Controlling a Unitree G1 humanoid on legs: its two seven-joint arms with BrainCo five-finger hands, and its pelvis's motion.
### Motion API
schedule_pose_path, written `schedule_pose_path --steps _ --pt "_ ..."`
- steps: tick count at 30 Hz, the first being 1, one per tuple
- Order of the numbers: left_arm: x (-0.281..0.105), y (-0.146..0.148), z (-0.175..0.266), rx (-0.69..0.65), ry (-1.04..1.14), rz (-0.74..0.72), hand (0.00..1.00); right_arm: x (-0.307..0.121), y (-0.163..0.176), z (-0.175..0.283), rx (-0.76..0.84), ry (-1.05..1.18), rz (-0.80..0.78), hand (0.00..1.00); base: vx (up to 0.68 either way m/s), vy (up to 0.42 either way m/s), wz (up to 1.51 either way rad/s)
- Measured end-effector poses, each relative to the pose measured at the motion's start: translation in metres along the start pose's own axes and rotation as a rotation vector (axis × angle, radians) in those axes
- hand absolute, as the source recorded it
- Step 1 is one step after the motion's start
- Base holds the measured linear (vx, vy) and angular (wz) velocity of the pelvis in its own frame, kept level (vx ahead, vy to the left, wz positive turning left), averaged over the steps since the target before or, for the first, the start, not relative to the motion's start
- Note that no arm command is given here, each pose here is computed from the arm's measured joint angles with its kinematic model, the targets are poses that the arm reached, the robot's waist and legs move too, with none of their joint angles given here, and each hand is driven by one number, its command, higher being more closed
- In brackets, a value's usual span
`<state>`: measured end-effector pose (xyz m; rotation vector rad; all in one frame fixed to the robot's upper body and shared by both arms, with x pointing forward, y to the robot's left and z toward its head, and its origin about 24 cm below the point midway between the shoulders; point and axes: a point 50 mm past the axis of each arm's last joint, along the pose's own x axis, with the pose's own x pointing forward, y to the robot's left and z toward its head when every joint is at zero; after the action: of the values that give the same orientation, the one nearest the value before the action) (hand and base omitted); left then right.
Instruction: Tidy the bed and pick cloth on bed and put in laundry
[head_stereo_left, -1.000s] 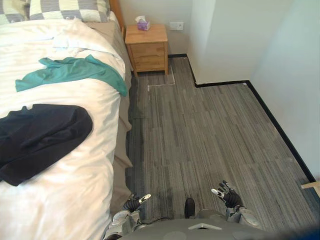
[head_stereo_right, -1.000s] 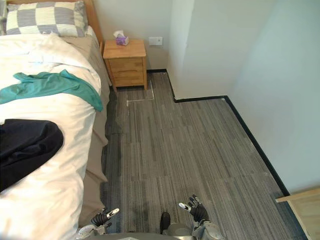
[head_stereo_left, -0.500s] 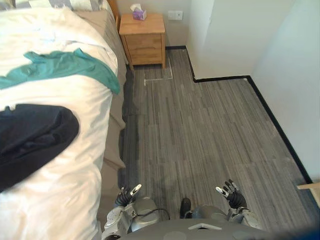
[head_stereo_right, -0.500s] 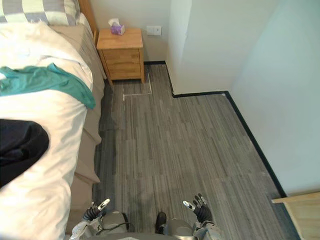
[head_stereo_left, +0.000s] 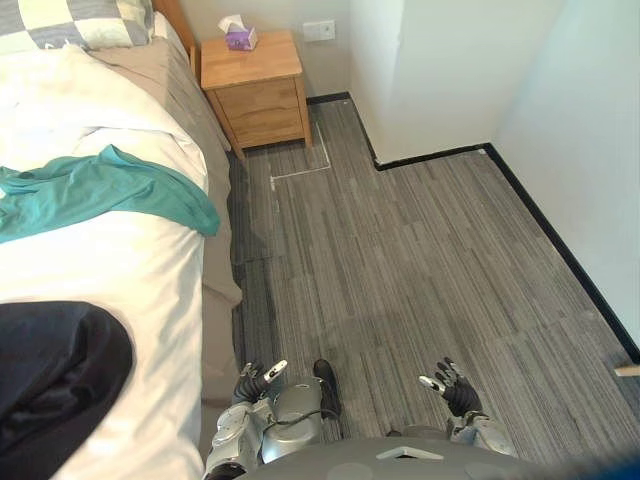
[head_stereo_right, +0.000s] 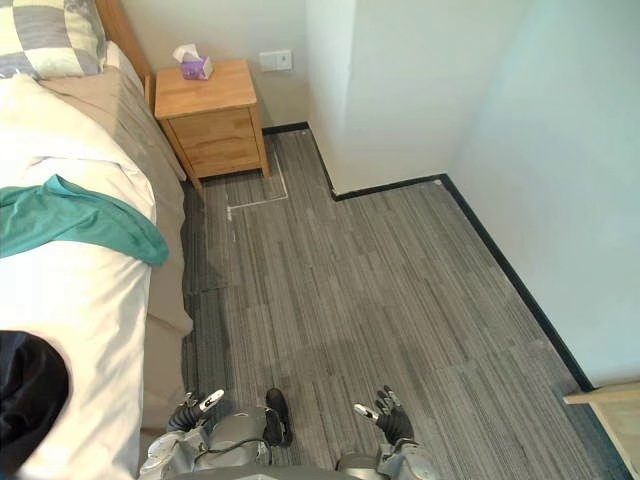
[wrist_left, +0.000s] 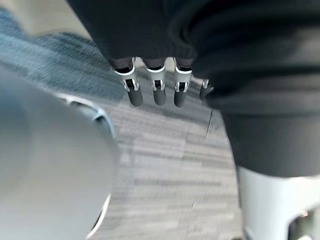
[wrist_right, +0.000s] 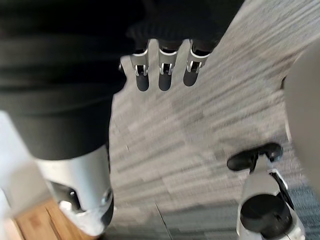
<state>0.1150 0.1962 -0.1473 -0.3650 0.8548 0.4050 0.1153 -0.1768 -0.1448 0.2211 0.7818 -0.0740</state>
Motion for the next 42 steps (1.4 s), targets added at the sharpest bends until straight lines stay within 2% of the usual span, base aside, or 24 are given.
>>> schedule_pose_path --steps 5,11,18,20,22,25,30,37,42 --pt "-0.001 0.014 -0.006 0.074 0.057 0.018 0.0 -0.004 -0.012 -0.005 0.036 0.022 -0.055 0.0 0.49 0.227 0.56" --pt "-0.002 0.017 -0.014 0.081 0.111 0.032 0.0 -0.002 -0.016 0.0 0.041 0.007 -0.065 0.0 0.42 -0.012 0.58" --pt "-0.004 0.013 -0.021 0.032 0.135 0.038 0.0 -0.003 -0.015 0.003 0.105 -0.042 -0.08 0.0 0.45 -0.211 0.42" --pt "-0.004 -0.002 -0.026 0.02 0.138 0.006 0.0 0.004 -0.014 0.018 0.085 -0.086 -0.091 0.0 0.54 -0.373 0.06" --pt "-0.004 -0.005 -0.027 0.005 0.132 0.006 0.0 0.004 -0.016 0.02 0.069 -0.086 -0.099 0.0 0.53 -0.425 -0.05" --pt "-0.005 0.002 -0.026 -0.036 0.115 0.04 0.0 0.002 -0.019 0.014 0.057 -0.043 -0.114 0.0 0.5 -0.345 -0.16" --pt "-0.002 0.005 -0.011 -0.02 0.049 0.032 0.0 -0.001 -0.021 0.002 0.091 0.007 -0.134 0.0 0.42 -0.185 -0.36" --pt "0.0 -0.003 -0.008 -0.035 0.036 0.014 0.0 -0.005 -0.018 -0.005 0.122 0.0 -0.138 0.0 0.45 0.084 -0.22" --pt "0.002 0.009 0.0 -0.007 0.025 0.041 0.0 -0.008 -0.002 -0.013 0.093 0.005 -0.104 0.0 0.48 0.241 0.05"
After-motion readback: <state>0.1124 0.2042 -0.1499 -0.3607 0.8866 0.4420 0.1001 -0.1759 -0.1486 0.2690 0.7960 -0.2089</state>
